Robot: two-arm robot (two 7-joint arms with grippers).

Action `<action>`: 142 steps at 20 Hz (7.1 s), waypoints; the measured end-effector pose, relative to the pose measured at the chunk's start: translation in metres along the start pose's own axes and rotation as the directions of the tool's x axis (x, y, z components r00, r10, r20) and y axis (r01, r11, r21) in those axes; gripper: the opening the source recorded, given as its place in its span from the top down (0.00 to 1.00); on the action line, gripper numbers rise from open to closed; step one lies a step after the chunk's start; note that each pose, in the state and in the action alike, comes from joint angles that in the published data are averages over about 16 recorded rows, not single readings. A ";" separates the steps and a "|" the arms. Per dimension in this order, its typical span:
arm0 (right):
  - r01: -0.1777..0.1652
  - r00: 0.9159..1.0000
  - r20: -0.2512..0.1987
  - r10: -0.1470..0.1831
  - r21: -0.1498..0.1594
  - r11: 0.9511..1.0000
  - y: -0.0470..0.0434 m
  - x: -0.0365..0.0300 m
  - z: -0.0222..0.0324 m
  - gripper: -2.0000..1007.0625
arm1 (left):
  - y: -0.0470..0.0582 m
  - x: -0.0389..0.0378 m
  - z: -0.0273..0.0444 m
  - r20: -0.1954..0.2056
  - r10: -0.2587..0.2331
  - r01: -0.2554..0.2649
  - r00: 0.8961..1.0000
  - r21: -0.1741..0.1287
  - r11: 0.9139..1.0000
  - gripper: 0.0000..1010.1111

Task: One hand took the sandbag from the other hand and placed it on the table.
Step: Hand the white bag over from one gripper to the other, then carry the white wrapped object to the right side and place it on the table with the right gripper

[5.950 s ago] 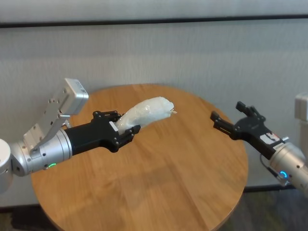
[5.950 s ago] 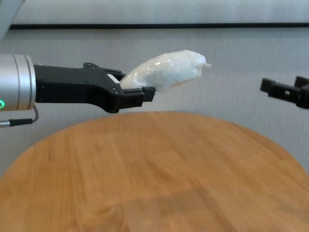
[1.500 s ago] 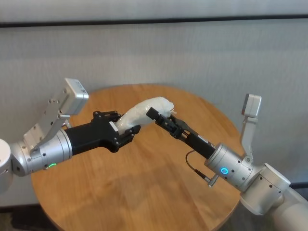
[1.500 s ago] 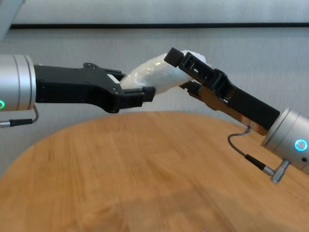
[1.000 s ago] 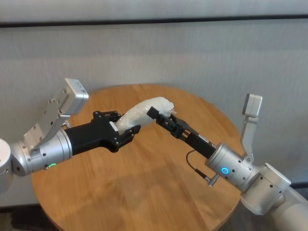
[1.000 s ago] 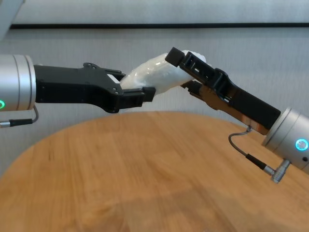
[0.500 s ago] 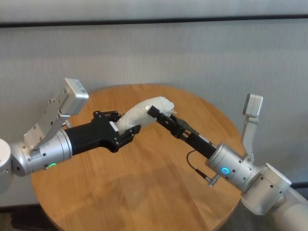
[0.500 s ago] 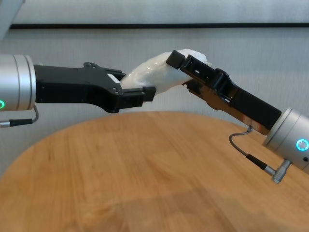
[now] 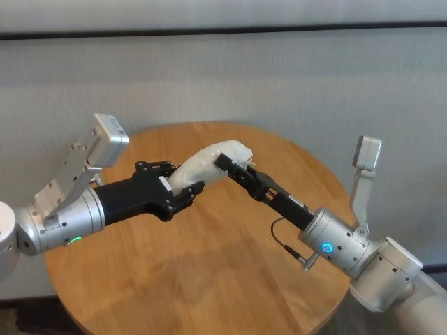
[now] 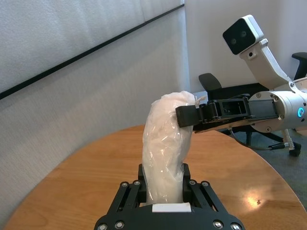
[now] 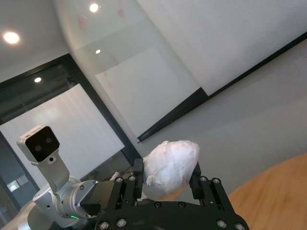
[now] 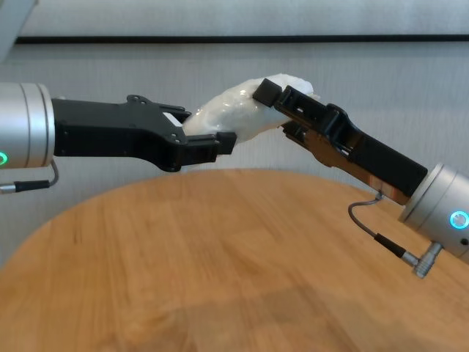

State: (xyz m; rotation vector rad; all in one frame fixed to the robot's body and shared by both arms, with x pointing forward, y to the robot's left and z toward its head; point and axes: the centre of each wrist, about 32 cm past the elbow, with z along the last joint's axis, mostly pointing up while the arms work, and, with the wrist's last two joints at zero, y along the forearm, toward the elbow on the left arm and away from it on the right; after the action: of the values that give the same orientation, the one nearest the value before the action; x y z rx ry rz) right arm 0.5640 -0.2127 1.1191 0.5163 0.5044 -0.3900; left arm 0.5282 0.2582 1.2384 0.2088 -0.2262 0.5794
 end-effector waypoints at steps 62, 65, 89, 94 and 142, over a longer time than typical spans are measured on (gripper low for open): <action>0.001 1.000 0.000 -0.001 0.000 1.000 -0.0006 0.0000 0.0001 0.46 | 0.000 0.0000 0.0000 0.000 0.000 0.000 1.000 0.000 1.000 0.10; 0.001 1.000 0.000 -0.001 0.000 1.000 -0.0006 0.0000 0.0001 0.46 | 0.000 0.0000 0.0000 0.000 0.000 0.000 1.000 0.000 1.000 0.05; 0.060 0.997 0.054 -0.060 0.006 0.998 -0.0014 -0.0009 0.0041 0.46 | 0.000 0.0000 0.0000 0.000 0.000 0.000 1.000 0.000 1.000 0.01; 0.075 0.995 0.072 -0.075 0.005 0.997 -0.0022 -0.0011 0.0056 0.46 | 0.000 0.0000 0.0000 0.000 0.000 0.000 1.000 0.000 1.000 0.01; 0.162 0.979 0.128 -0.161 0.000 0.987 -0.0136 -0.0028 0.0174 0.46 | 0.005 -0.0221 -0.0042 -0.130 0.422 -0.421 0.897 0.031 0.906 0.01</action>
State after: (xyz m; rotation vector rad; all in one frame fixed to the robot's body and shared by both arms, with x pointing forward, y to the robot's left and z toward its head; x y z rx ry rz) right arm 0.5614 -0.2326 1.1287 0.4387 0.4257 -0.5723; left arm 0.5079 0.2520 1.2292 0.1215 -0.1396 1.0233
